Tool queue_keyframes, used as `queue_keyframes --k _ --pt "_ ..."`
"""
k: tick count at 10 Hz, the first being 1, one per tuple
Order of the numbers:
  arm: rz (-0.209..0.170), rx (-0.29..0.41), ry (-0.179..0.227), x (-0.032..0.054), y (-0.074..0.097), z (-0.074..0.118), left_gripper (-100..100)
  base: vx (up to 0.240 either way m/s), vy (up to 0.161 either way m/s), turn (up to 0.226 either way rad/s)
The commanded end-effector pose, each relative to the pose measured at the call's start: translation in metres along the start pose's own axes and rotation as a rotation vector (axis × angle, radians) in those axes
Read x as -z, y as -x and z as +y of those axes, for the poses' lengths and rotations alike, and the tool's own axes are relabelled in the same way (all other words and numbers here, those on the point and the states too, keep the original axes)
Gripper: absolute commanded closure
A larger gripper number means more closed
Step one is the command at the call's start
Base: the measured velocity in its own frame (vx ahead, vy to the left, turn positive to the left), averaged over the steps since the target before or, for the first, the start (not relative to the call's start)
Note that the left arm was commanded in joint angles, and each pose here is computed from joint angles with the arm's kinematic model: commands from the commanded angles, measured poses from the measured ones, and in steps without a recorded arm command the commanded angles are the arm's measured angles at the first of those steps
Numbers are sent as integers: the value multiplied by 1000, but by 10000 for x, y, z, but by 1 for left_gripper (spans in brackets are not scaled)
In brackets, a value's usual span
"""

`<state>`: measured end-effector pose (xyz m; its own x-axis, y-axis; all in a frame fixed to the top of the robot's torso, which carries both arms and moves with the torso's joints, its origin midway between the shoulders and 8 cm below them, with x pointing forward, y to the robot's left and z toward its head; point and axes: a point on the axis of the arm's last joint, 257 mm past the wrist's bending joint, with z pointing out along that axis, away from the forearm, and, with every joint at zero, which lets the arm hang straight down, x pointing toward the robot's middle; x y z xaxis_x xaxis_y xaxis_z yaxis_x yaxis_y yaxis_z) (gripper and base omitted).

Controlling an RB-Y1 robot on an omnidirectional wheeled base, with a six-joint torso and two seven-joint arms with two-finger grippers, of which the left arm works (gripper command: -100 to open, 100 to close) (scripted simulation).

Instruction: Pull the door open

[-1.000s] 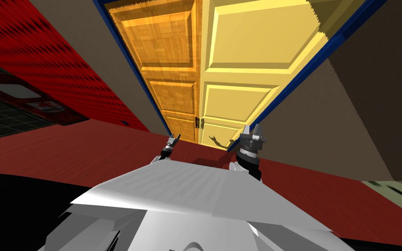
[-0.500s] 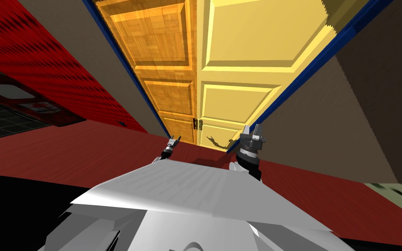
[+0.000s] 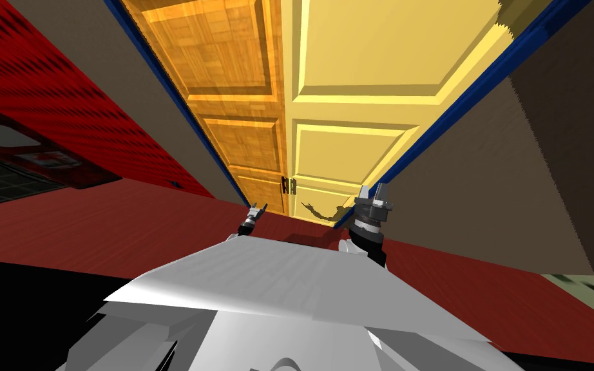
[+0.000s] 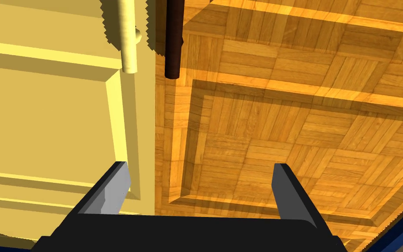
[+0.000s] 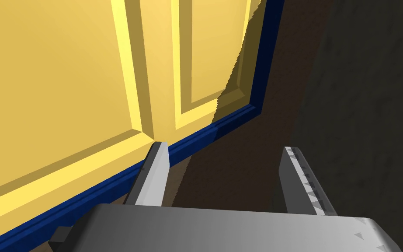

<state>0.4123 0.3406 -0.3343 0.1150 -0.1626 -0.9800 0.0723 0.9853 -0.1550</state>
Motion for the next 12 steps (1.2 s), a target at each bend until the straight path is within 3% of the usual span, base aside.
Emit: queue_keyframes --k 1,6,12 --pt "25 -31 4 29 -106 36 -100 126 -55 -16" --pt "89 -105 10 116 -383 107 -100 155 -74 -17" --pt "120 -143 7 137 -518 121 -100 136 -49 -18"
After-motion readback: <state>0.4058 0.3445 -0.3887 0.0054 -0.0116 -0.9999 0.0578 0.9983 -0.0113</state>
